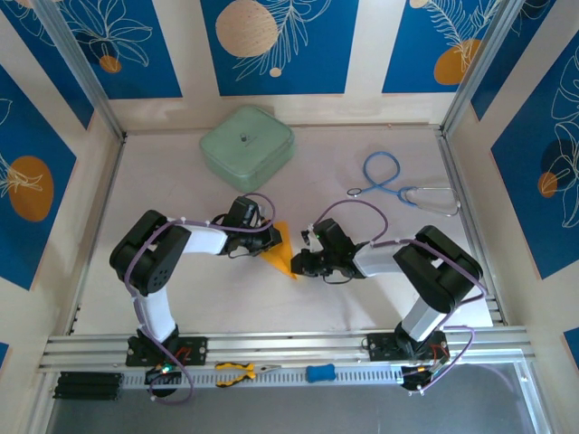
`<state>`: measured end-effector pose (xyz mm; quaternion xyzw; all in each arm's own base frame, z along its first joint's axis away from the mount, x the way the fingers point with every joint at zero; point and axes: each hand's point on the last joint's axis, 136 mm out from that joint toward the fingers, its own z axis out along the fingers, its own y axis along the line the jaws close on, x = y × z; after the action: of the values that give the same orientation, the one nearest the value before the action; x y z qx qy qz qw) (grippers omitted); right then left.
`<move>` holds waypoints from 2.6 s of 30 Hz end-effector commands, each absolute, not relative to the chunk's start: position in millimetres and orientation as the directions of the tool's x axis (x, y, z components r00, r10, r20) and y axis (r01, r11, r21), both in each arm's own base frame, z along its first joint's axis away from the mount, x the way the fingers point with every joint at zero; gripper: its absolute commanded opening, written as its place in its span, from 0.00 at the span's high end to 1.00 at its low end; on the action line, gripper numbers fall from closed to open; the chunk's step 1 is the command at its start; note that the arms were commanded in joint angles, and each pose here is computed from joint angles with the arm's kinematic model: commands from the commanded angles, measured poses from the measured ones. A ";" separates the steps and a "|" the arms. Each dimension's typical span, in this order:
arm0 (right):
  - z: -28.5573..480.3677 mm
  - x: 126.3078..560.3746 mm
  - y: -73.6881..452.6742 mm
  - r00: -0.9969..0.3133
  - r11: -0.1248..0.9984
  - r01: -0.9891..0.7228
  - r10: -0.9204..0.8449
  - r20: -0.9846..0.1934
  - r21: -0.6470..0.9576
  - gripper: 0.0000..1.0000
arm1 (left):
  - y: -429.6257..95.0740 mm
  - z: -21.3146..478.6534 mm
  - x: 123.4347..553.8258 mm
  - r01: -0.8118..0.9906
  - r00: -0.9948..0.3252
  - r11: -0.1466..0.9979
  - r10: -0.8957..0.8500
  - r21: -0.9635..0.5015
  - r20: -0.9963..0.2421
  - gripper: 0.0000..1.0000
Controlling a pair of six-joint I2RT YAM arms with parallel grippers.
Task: Fold a paper plane with a square sheet of paper (pick it up from the middle)
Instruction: Fourth fold the wing at the center of the table.
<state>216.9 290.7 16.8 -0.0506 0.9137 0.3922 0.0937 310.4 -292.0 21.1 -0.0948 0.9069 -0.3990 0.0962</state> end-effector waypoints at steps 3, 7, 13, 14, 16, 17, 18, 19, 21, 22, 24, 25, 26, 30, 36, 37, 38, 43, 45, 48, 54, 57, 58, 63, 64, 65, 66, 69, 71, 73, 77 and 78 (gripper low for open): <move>4.7 186.3 279.8 -0.995 0.698 -0.098 -0.051 -0.087 0.709 0.90 | -278.0 -8.4 300.7 -0.151 -0.965 0.733 -0.256 -0.663 -0.064 1.00; 7.1 185.1 280.9 -0.995 0.689 -0.098 -0.059 -0.080 0.718 0.89 | -277.4 -9.0 301.0 -0.154 -0.964 0.733 -0.259 -0.663 -0.062 1.00; 12.3 183.9 282.4 -0.995 0.675 -0.102 -0.064 -0.080 0.730 0.89 | -276.6 -8.8 300.3 -0.157 -0.963 0.733 -0.262 -0.662 -0.062 1.00; 11.0 183.5 281.4 -0.995 0.678 -0.095 -0.062 -0.073 0.729 0.90 | -276.7 -8.5 300.1 -0.157 -0.963 0.733 -0.263 -0.662 -0.063 1.00; 7.4 180.5 280.0 -0.997 0.684 -0.082 -0.063 -0.053 0.725 0.90 | -276.5 -8.5 299.9 -0.158 -0.962 0.732 -0.264 -0.663 -0.062 1.00; 5.6 178.4 279.2 -0.997 0.685 -0.076 -0.066 -0.043 0.724 0.90 | -276.2 -8.8 299.9 -0.161 -0.962 0.731 -0.267 -0.663 -0.060 1.00; 4.4 176.7 278.9 -0.997 0.686 -0.074 -0.070 -0.036 0.724 0.91 | -275.9 -9.7 299.7 -0.163 -0.962 0.732 -0.267 -0.662 -0.059 1.00; 3.7 176.0 278.7 -0.997 0.685 -0.070 -0.070 -0.030 0.725 0.91 | -275.4 -10.2 299.4 -0.165 -0.961 0.733 -0.269 -0.660 -0.058 1.00; 2.4 174.5 278.1 -0.997 0.688 -0.069 -0.074 -0.025 0.722 0.91 | -275.5 -9.6 299.4 -0.164 -0.961 0.732 -0.269 -0.662 -0.059 1.00; 2.6 173.8 277.9 -0.997 0.688 -0.070 -0.077 -0.023 0.722 0.91 | -275.0 -10.3 298.9 -0.166 -0.961 0.733 -0.270 -0.660 -0.057 1.00; 3.5 173.0 276.9 -0.997 0.692 -0.070 -0.079 -0.021 0.719 0.90 | -274.7 -10.2 298.8 -0.168 -0.961 0.734 -0.271 -0.658 -0.057 1.00; 3.1 172.9 275.3 -0.997 0.699 -0.068 -0.076 -0.021 0.712 0.89 | -274.9 -10.5 298.3 -0.167 -0.961 0.735 -0.270 -0.657 -0.057 1.00; 3.0 172.5 274.2 -0.997 0.703 -0.065 -0.074 -0.019 0.708 0.89 | -274.9 -10.2 298.5 -0.168 -0.961 0.734 -0.271 -0.658 -0.056 1.00; 1.3 173.0 270.0 -0.997 0.733 -0.072 -0.074 -0.026 0.677 0.87 | -275.2 -9.8 298.7 -0.168 -0.961 0.733 -0.271 -0.660 -0.056 1.00; -2.2 171.2 274.9 -0.995 0.743 -0.088 -0.098 -0.022 0.663 0.89 | -275.6 -9.5 298.9 -0.167 -0.961 0.731 -0.271 -0.662 -0.056 1.00; -3.0 171.0 274.7 -0.995 0.747 -0.089 -0.100 -0.021 0.659 0.89 | -275.5 -9.7 298.8 -0.167 -0.961 0.732 -0.270 -0.661 -0.057 1.00; -4.2 170.5 273.7 -0.995 0.754 -0.089 -0.100 -0.019 0.650 0.90 | -275.2 -9.7 298.9 -0.168 -0.961 0.732 -0.271 -0.661 -0.056 1.00; -5.9 168.6 268.6 -0.995 0.773 -0.090 -0.100 -0.018 0.628 0.90 | -275.1 -10.4 298.1 -0.171 -0.961 0.732 -0.272 -0.659 -0.053 1.00; -4.5 167.5 268.3 -0.995 0.775 -0.091 -0.102 -0.018 0.625 0.88 | -275.2 -10.1 298.4 -0.170 -0.961 0.732 -0.272 -0.659 -0.054 1.00; -4.9 165.0 267.4 -0.994 0.780 -0.094 -0.108 -0.016 0.619 0.87 | -275.1 -10.3 298.7 -0.171 -0.961 0.732 -0.272 -0.660 -0.052 1.00; -7.7 162.5 263.7 -0.995 0.790 -0.085 -0.100 -0.008 0.608 0.92 | -274.8 -10.6 297.8 -0.175 -0.961 0.733 -0.274 -0.657 -0.050 1.00; -3.3 162.3 266.0 -0.994 0.778 -0.096 -0.109 -0.017 0.620 0.90 | -273.5 -11.8 297.4 -0.179 -0.960 0.735 -0.277 -0.654 -0.049 1.00; -2.4 161.8 266.9 -0.994 0.775 -0.098 -0.112 -0.017 0.625 0.90 | -273.3 -11.9 297.4 -0.182 -0.959 0.735 -0.279 -0.653 -0.047 1.00; -3.7 159.3 266.7 -0.994 0.772 -0.088 -0.112 -0.002 0.630 0.91 | -273.0 -12.4 297.0 -0.183 -0.959 0.735 -0.280 -0.653 -0.046 1.00; -3.1 159.3 266.7 -0.994 0.771 -0.089 -0.113 -0.003 0.631 0.91 | -273.4 -11.6 296.9 -0.181 -0.959 0.734 -0.280 -0.654 -0.048 1.00; -0.6 160.0 267.9 -0.993 0.767 -0.095 -0.114 -0.011 0.635 0.91 | -273.1 -11.6 297.1 -0.182 -0.959 0.734 -0.281 -0.654 -0.048 1.00; 1.0 160.3 268.2 -0.993 0.766 -0.099 -0.115 -0.016 0.635 0.90 | -273.2 -11.5 297.1 -0.182 -0.959 0.734 -0.280 -0.654 -0.048 1.00; 3.8 160.6 267.8 -0.993 0.768 -0.106 -0.120 -0.020 0.632 0.89 | -272.8 -11.5 296.9 -0.183 -0.958 0.734 -0.282 -0.654 -0.048 1.00; 4.2 159.9 267.5 -0.992 0.769 -0.107 -0.123 -0.019 0.631 0.88 | -272.4 -12.4 297.0 -0.186 -0.957 0.733 -0.285 -0.654 -0.047 1.00; 6.8 160.8 266.9 -0.993 0.772 -0.106 -0.118 -0.023 0.627 0.87 | -272.4 -13.1 295.9 -0.187 -0.958 0.733 -0.285 -0.654 -0.045 1.00; 31.6 175.7 269.4 -0.993 0.754 -0.120 -0.079 -0.092 0.646 0.85 | -272.0 -12.2 295.9 -0.186 -0.957 0.732 -0.286 -0.656 -0.048 1.00; 39.6 181.2 269.9 -0.993 0.743 -0.114 -0.060 -0.103 0.659 0.84 | -272.1 -11.9 295.9 -0.184 -0.957 0.732 -0.286 -0.656 -0.050 1.00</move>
<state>180.2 273.5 25.3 -0.0554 0.9337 0.3521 0.0346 310.1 -291.9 20.5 -0.0995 0.9068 -0.3986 0.0943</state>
